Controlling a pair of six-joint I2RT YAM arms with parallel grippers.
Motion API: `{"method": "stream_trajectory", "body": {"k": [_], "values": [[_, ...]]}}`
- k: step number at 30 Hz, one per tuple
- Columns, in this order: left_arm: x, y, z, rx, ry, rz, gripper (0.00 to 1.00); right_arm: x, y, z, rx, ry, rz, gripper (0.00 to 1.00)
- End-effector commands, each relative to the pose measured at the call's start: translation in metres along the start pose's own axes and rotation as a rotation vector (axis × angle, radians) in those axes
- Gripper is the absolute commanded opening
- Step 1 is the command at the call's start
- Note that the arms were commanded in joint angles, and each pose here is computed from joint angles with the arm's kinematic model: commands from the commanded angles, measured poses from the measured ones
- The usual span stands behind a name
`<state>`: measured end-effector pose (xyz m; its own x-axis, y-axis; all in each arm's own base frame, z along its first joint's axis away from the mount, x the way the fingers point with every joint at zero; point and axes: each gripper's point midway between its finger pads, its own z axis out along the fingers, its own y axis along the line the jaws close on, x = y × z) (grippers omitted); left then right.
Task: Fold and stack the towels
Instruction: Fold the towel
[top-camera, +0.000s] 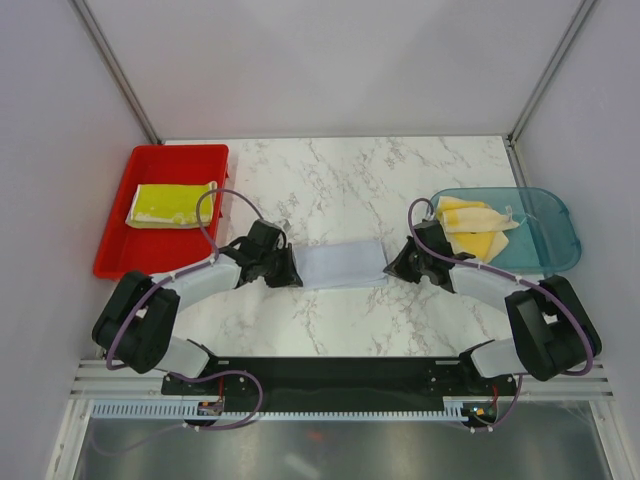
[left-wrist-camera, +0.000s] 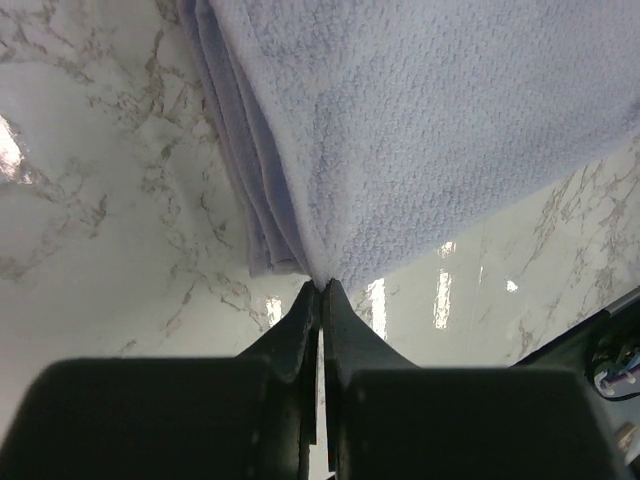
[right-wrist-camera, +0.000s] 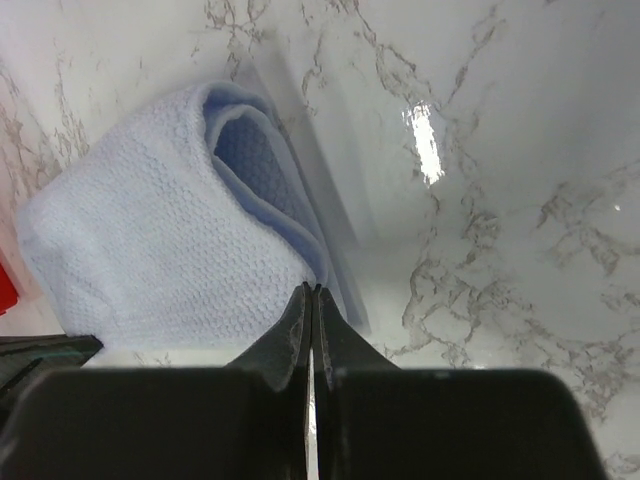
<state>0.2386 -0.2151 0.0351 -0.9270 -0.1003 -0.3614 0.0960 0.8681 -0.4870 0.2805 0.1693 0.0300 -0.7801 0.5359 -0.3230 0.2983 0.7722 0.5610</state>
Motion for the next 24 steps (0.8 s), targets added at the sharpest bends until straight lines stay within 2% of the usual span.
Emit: {"method": "stream_trajectory", "body": {"k": [1, 6, 10, 11, 13, 14, 20, 24], "values": [[-0.026, -0.009, -0.009, -0.013, -0.051, 0.054, 0.02, -0.014, 0.023, -0.015, -0.055, -0.032, -0.044, 0.0], [-0.029, 0.004, -0.009, -0.092, -0.051, 0.088, 0.02, 0.008, 0.014, -0.022, -0.061, 0.045, -0.037, 0.0], [-0.02, 0.02, 0.0, -0.143, -0.033, 0.085, 0.02, 0.022, 0.006, -0.018, -0.13, 0.021, 0.035, 0.0], [-0.02, 0.025, 0.003, -0.157, -0.029, 0.08, 0.02, 0.035, -0.008, -0.015, -0.116, 0.04, 0.086, 0.0], [-0.014, 0.033, 0.01, -0.169, -0.003, 0.067, 0.02, 0.038, 0.002, -0.015, -0.207, 0.025, 0.107, 0.0], [-0.014, 0.033, 0.012, -0.162, -0.004, 0.063, 0.02, 0.049, -0.01, -0.013, -0.192, 0.038, 0.142, 0.0], [-0.011, 0.04, 0.016, -0.181, -0.002, 0.062, 0.02, 0.053, -0.026, -0.014, -0.178, 0.001, 0.156, 0.0], [-0.012, 0.039, 0.015, -0.18, 0.0, 0.062, 0.02, 0.044, -0.019, -0.022, -0.2, -0.036, 0.115, 0.02]]}}
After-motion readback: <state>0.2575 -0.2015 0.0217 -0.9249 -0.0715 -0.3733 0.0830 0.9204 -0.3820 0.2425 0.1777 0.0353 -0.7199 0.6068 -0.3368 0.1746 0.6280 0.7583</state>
